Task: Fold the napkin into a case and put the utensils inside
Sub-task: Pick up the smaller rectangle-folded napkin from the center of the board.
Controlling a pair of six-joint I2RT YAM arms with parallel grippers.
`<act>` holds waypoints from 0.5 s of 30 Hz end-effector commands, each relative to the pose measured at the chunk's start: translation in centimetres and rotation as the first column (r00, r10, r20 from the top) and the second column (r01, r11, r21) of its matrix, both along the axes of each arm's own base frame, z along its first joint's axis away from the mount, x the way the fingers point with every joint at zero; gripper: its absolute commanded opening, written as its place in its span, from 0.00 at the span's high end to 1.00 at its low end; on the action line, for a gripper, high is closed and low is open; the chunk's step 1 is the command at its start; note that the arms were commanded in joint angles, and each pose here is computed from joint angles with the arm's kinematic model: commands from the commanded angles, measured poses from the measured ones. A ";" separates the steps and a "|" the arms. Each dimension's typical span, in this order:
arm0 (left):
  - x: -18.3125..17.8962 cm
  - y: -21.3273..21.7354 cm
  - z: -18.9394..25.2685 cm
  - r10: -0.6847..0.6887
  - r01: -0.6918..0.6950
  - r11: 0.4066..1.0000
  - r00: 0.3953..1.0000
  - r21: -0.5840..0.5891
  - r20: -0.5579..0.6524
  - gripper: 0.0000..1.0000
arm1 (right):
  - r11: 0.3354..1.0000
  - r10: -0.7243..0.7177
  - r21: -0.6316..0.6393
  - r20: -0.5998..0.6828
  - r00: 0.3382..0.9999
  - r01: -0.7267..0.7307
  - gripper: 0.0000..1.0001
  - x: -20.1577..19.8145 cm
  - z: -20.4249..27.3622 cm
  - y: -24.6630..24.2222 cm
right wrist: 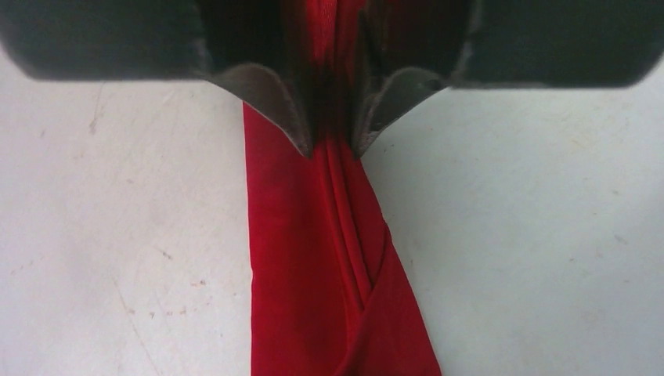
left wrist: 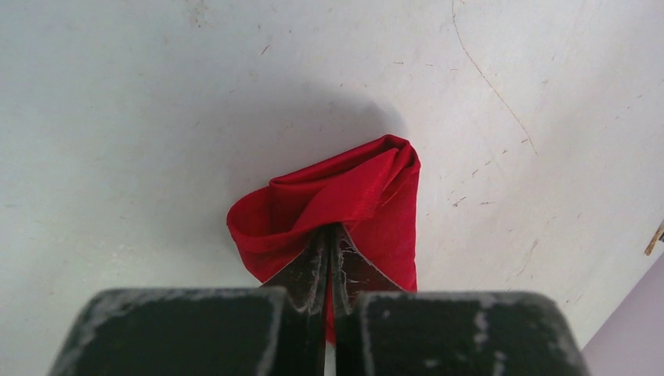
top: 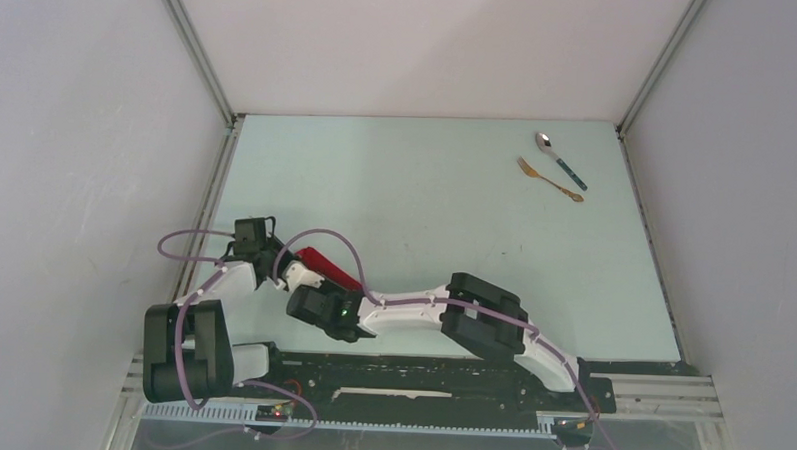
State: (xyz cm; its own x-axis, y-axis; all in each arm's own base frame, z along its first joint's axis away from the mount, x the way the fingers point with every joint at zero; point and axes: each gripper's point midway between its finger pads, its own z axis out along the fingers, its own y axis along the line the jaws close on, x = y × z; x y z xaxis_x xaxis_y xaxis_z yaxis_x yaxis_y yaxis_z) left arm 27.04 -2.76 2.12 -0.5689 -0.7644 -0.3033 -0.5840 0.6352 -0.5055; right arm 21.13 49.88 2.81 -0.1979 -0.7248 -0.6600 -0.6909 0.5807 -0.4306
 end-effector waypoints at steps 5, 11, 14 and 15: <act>0.0 0.4 0.7 -0.004 0.003 0.999 1.000 0.033 0.012 0.95 | 0.998 -0.023 0.049 -0.020 1.000 0.024 1.00 -0.5 -0.4 -0.6; 0.3 0.4 3.2 -0.004 0.000 0.999 0.996 0.044 0.092 0.85 | 0.973 0.004 0.224 -0.238 0.971 0.051 1.00 -1.0 1.2 -0.7; 0.3 0.3 4.9 -0.012 0.006 0.999 0.992 0.045 0.122 0.77 | 0.946 0.038 0.314 -0.341 0.939 0.076 1.00 -1.3 2.4 -0.7; 0.3 0.3 5.5 -0.014 0.008 0.999 0.991 0.047 0.131 0.75 | 0.937 0.051 0.340 -0.372 0.927 0.085 1.00 -1.3 2.8 -0.7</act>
